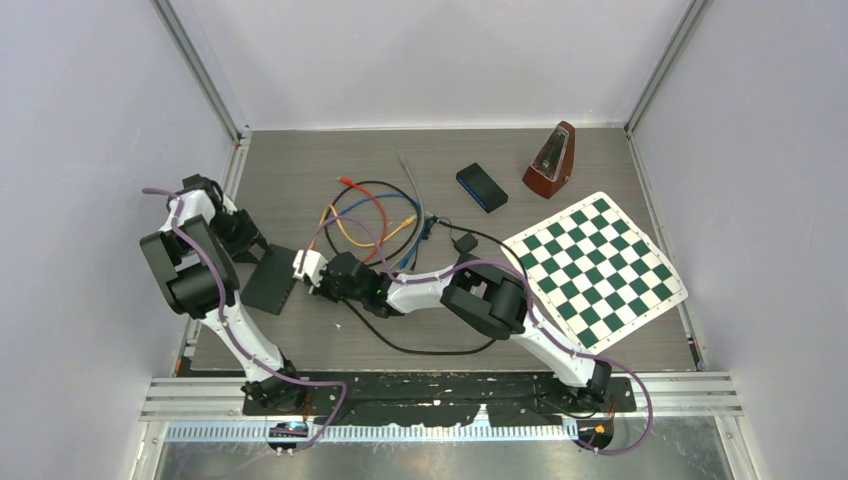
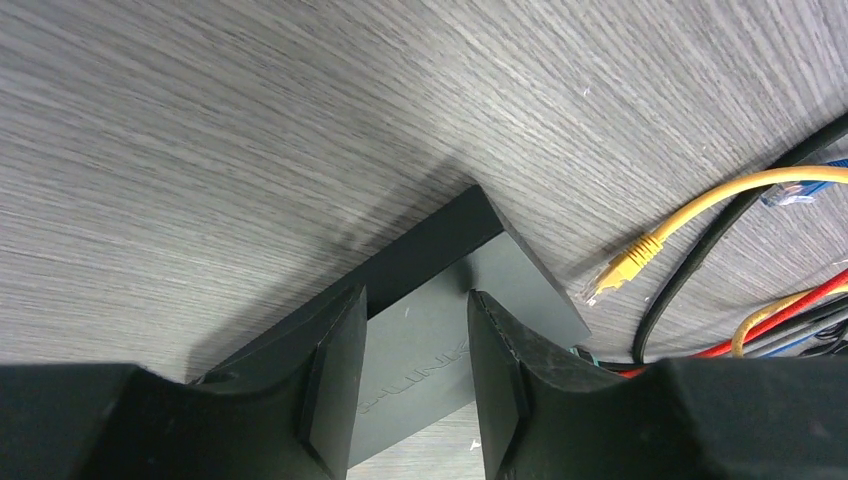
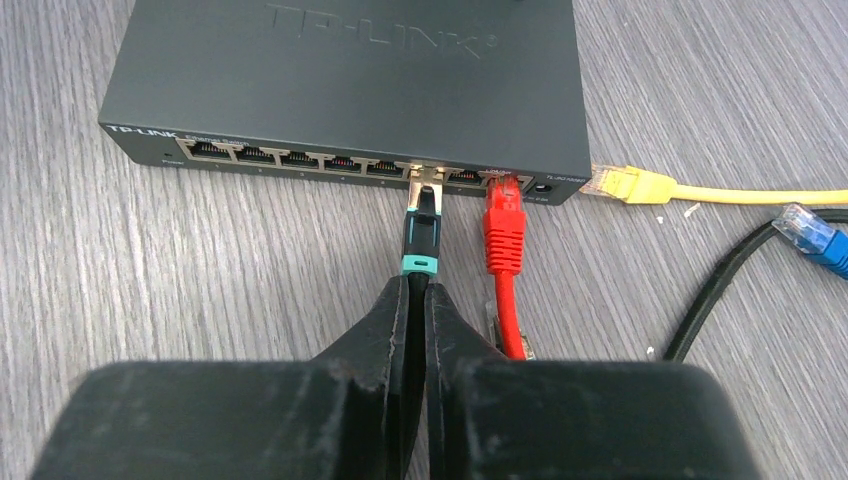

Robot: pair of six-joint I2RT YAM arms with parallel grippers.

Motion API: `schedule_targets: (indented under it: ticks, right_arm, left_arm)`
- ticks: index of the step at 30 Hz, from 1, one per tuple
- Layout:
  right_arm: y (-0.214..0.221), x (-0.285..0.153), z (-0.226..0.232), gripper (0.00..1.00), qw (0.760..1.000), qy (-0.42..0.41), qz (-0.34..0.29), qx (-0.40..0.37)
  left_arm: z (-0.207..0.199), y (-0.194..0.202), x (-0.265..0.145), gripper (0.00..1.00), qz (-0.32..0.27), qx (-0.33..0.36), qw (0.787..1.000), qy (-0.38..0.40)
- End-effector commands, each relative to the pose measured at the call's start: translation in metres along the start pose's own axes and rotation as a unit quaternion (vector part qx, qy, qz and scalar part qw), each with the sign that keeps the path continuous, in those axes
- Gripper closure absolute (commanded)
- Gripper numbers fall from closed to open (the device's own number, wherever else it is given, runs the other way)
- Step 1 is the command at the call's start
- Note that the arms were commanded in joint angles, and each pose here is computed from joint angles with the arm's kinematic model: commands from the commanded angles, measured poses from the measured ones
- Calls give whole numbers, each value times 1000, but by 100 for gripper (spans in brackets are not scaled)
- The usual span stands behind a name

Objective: Insert the plug into the switch port
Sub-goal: Insert the connector into the switch port.

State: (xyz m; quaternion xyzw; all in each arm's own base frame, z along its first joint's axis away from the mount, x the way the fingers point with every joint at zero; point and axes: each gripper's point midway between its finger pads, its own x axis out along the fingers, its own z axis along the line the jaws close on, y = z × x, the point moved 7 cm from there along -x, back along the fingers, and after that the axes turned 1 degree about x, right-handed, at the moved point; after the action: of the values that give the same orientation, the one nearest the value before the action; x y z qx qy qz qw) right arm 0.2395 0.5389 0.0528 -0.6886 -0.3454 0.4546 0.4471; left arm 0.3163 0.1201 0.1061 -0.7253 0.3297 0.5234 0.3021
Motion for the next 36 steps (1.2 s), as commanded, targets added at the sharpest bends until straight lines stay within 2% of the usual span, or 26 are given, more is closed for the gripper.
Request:
schedule_targets:
  ticks: [1,11,17,23,30,36]
  right_arm:
    - [-24,2,-7,95,1000,13,-21,11]
    - [-27,10,-12,95,997,63,-8,49]
    - [-35,17,-11,95,994,78,-21,66]
    - [-37,19,-14,95,994,84,-33,62]
    - [-41,21,-23,95,992,87,-65,66]
    - [-53,29,-23,95,990,92,-84,66]
  left_arm:
    - [-16,24,-1,57,60,-8,997,49]
    - [-22,41,-1,64,86,-34,992,81]
    - [-25,54,2,65,99,-44,989,102]
    - [-32,69,6,69,127,-60,978,156]
    - [-29,81,-2,70,129,-64,978,150]
    - [-26,87,5,72,128,-98,976,148]
